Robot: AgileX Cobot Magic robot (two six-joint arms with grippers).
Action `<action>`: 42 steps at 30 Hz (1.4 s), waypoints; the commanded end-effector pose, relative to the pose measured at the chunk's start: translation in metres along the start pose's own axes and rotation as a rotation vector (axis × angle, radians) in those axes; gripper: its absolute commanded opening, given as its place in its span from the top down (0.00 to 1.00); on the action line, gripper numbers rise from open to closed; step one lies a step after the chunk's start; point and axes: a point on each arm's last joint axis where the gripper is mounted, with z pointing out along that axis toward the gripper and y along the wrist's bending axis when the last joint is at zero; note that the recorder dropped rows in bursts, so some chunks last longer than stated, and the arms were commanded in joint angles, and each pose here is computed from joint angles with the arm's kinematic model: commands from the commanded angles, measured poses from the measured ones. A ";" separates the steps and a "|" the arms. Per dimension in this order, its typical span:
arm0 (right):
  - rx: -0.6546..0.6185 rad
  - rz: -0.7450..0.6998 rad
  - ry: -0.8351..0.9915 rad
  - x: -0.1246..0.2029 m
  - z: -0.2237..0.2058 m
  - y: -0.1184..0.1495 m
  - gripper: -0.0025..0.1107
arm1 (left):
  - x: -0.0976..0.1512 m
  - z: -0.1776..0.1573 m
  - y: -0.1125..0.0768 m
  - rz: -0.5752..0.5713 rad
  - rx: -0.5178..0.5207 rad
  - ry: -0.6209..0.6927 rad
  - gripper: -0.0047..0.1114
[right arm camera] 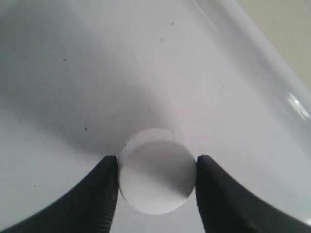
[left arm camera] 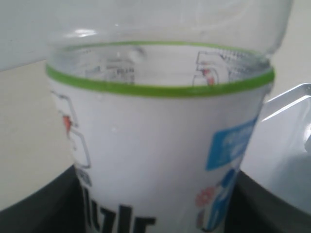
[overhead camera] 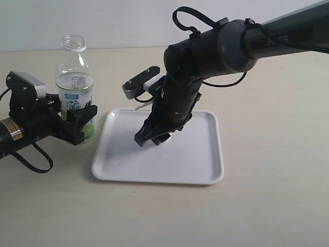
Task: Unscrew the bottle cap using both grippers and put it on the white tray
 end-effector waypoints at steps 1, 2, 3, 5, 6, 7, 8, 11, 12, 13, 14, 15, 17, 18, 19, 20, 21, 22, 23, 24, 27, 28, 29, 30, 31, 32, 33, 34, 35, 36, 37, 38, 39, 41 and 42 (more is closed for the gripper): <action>-0.002 0.010 -0.004 0.001 0.001 -0.001 0.34 | -0.004 0.000 0.001 -0.006 -0.006 -0.040 0.96; -0.003 0.011 -0.005 0.001 0.001 -0.001 0.31 | -0.004 0.000 0.001 -0.006 -0.004 -0.040 0.96; -0.004 0.011 -0.003 0.001 0.001 -0.001 0.29 | -0.004 0.000 0.001 -0.006 -0.004 -0.040 0.96; -0.006 0.014 -0.001 0.001 0.001 -0.001 0.29 | -0.004 0.000 0.001 -0.008 -0.004 -0.040 0.96; -0.011 0.020 -0.002 0.001 0.001 0.000 0.29 | -0.004 0.000 0.001 -0.005 0.003 -0.040 0.95; -0.018 0.028 -0.005 0.001 0.000 0.000 0.29 | -0.003 0.000 0.000 -0.002 0.012 -0.039 0.94; -0.018 0.028 -0.005 0.001 0.000 0.000 0.29 | -0.003 0.000 -0.001 0.001 0.018 -0.038 0.90; -0.018 0.025 -0.005 0.001 0.000 0.000 0.29 | -0.005 0.000 -0.003 0.015 0.040 -0.042 0.71; -0.018 0.025 -0.005 0.001 0.000 0.000 0.29 | -0.006 0.000 -0.003 0.017 0.040 -0.044 0.63; -0.018 0.025 -0.005 0.001 0.000 0.000 0.29 | -0.007 0.000 -0.003 0.019 0.039 -0.047 0.54; -0.018 0.022 -0.005 0.001 0.000 0.000 0.29 | -0.007 0.000 -0.003 0.019 0.039 -0.047 0.47; -0.018 0.020 -0.005 0.001 0.000 0.000 0.29 | -0.007 0.000 -0.002 0.018 0.037 -0.047 0.40; -0.018 0.013 -0.005 0.001 0.000 0.000 0.29 | -0.007 0.000 -0.002 0.018 0.036 -0.047 0.30; -0.018 0.005 -0.007 0.001 0.000 0.000 0.29 | -0.007 0.000 -0.002 0.018 0.036 -0.047 0.28; -0.018 0.003 -0.007 0.001 0.000 0.000 0.29 | -0.007 0.000 -0.002 0.018 0.036 -0.047 0.27; -0.018 0.003 -0.007 0.001 0.000 0.000 0.29 | -0.007 0.000 -0.002 0.018 0.036 -0.047 0.27; -0.018 0.003 -0.007 0.001 0.000 0.000 0.29 | -0.007 0.000 -0.002 0.018 0.036 -0.047 0.26; -0.018 0.003 -0.009 0.000 0.000 0.000 0.29 | -0.007 0.000 -0.002 0.018 0.036 -0.047 0.26; -0.018 0.003 -0.009 0.000 0.000 0.000 0.29 | -0.007 0.000 -0.002 0.018 0.036 -0.047 0.26; -0.017 0.003 -0.011 0.000 0.000 0.000 0.29 | -0.007 0.000 -0.003 0.018 0.038 -0.047 0.26; -0.017 0.003 -0.015 0.000 0.000 0.000 0.29 | -0.005 -0.003 -0.004 0.011 0.040 -0.036 0.23; -0.017 0.003 -0.017 0.000 0.000 0.000 0.29 | -0.004 -0.004 -0.005 0.008 0.040 -0.032 0.22; -0.017 0.003 -0.019 -0.001 -0.002 0.000 0.29 | -0.003 -0.005 -0.006 0.005 0.041 -0.028 0.19; -0.016 -0.001 -0.023 -0.001 -0.006 0.000 0.29 | -0.003 -0.008 -0.007 0.008 0.039 -0.024 0.16; -0.017 -0.004 -0.030 -0.002 -0.010 0.000 0.29 | -0.004 -0.011 -0.008 0.019 0.036 -0.023 0.14; -0.017 -0.003 -0.048 -0.004 -0.017 0.001 0.29 | -0.004 -0.014 -0.008 0.023 0.031 -0.021 0.13; -0.016 -0.004 -0.059 -0.005 -0.022 0.001 0.29 | -0.005 -0.018 -0.008 0.028 0.025 -0.020 0.12; -0.014 -0.005 -0.073 -0.006 -0.030 0.001 0.29 | -0.005 -0.021 -0.009 0.037 0.021 -0.020 0.12; -0.014 -0.005 -0.084 -0.006 -0.038 0.001 0.29 | -0.007 -0.025 -0.009 0.043 0.014 -0.021 0.12; -0.013 -0.006 -0.097 -0.007 -0.046 0.001 0.29 | -0.008 -0.028 -0.010 0.042 0.010 -0.021 0.12; -0.013 -0.007 -0.105 -0.007 -0.053 0.001 0.29 | -0.009 -0.032 -0.012 0.041 0.010 -0.020 0.12; -0.013 -0.008 -0.111 -0.007 -0.061 0.002 0.29 | -0.009 -0.036 -0.015 0.040 0.011 -0.016 0.12; -0.015 -0.007 -0.115 -0.007 -0.068 0.002 0.29 | -0.009 -0.040 -0.018 0.040 0.012 -0.010 0.12; -0.033 0.003 -0.132 -0.005 -0.086 0.004 0.30 | -0.006 -0.049 -0.024 0.031 0.018 0.008 0.12; -0.044 0.002 -0.133 -0.004 -0.093 0.006 0.32 | -0.006 -0.053 -0.027 0.026 0.020 0.016 0.12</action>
